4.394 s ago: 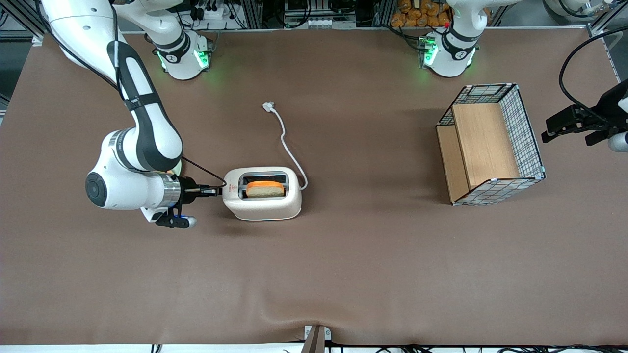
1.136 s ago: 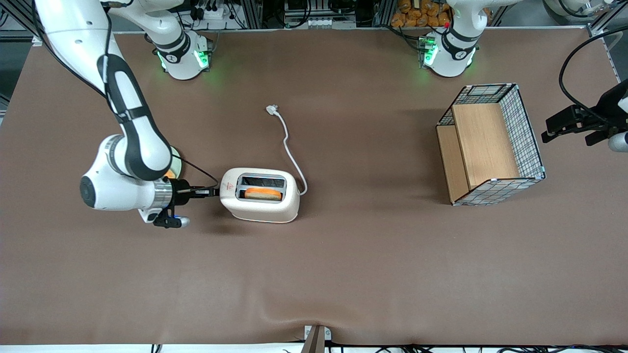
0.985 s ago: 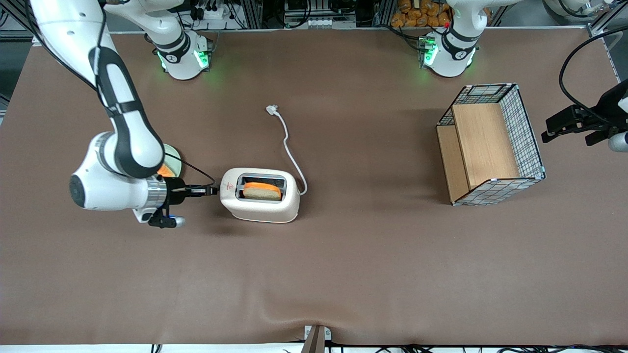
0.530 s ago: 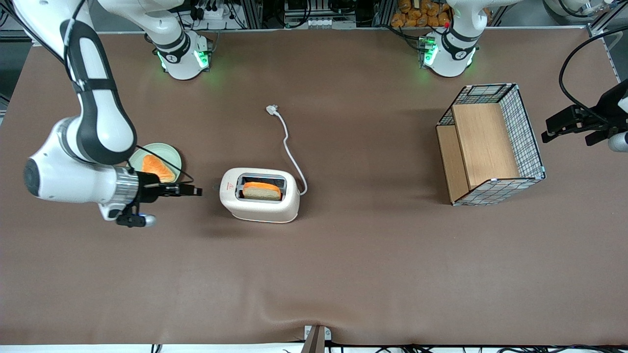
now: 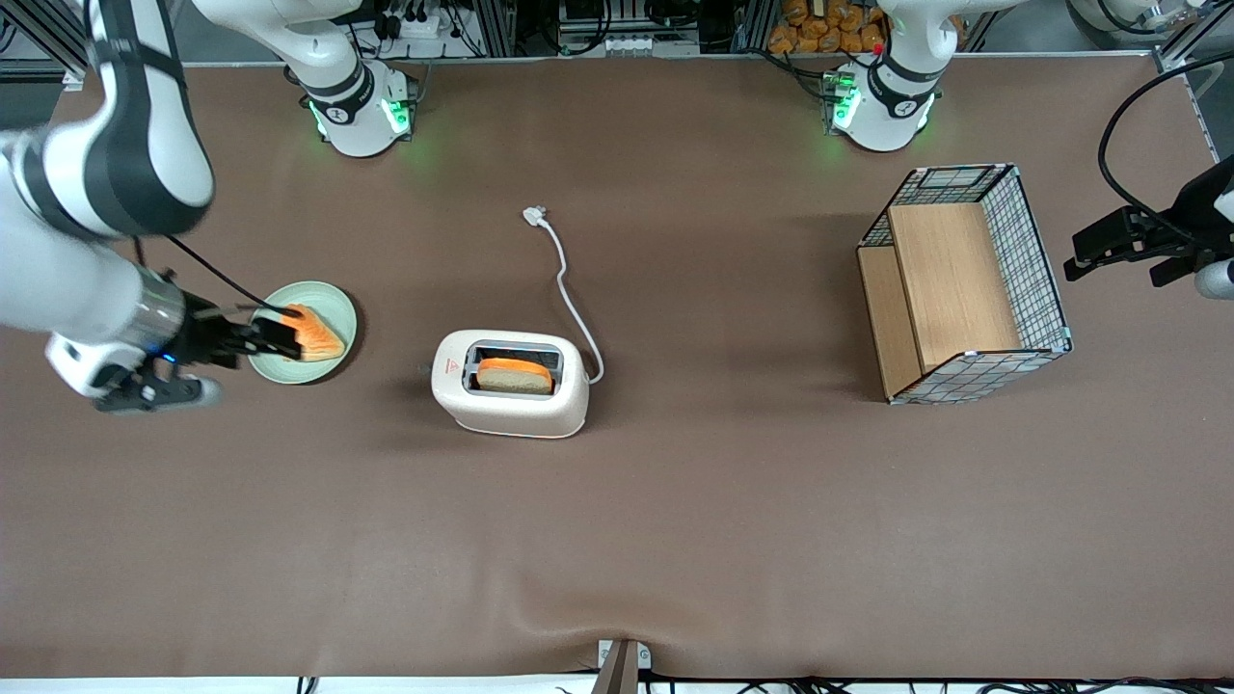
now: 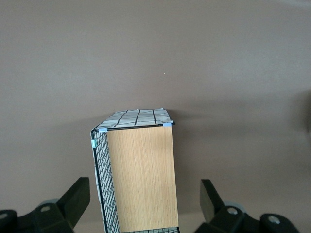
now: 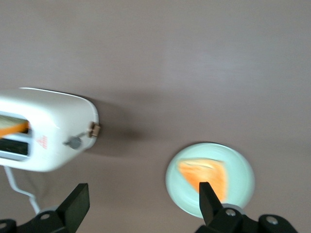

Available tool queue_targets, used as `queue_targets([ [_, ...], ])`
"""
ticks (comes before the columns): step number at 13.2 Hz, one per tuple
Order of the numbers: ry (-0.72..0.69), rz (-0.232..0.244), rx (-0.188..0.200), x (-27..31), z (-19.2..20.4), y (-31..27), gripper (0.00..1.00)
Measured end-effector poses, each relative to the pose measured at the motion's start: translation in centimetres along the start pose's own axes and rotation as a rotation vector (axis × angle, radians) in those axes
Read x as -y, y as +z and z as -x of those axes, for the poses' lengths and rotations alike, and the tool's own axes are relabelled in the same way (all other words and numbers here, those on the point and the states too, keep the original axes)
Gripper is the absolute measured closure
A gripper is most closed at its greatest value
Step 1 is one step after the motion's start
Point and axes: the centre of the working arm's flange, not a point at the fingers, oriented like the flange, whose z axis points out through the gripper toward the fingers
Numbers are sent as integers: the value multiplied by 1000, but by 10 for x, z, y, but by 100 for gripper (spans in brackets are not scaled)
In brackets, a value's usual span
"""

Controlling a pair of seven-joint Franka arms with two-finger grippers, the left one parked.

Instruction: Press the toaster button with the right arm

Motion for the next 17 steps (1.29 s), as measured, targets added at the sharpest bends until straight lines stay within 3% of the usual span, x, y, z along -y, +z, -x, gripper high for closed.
queue_targets([
  [2,32,29,0,-26,29,-44,0],
  [6,57,53,-42,-73,71,-105,0],
  [9,86,51,-18,-82,86,-139,0],
  [11,107,50,-14,-81,87,-143,0],
  [14,126,45,28,-81,89,-142,0],
  [17,141,46,36,-81,87,-148,0],
])
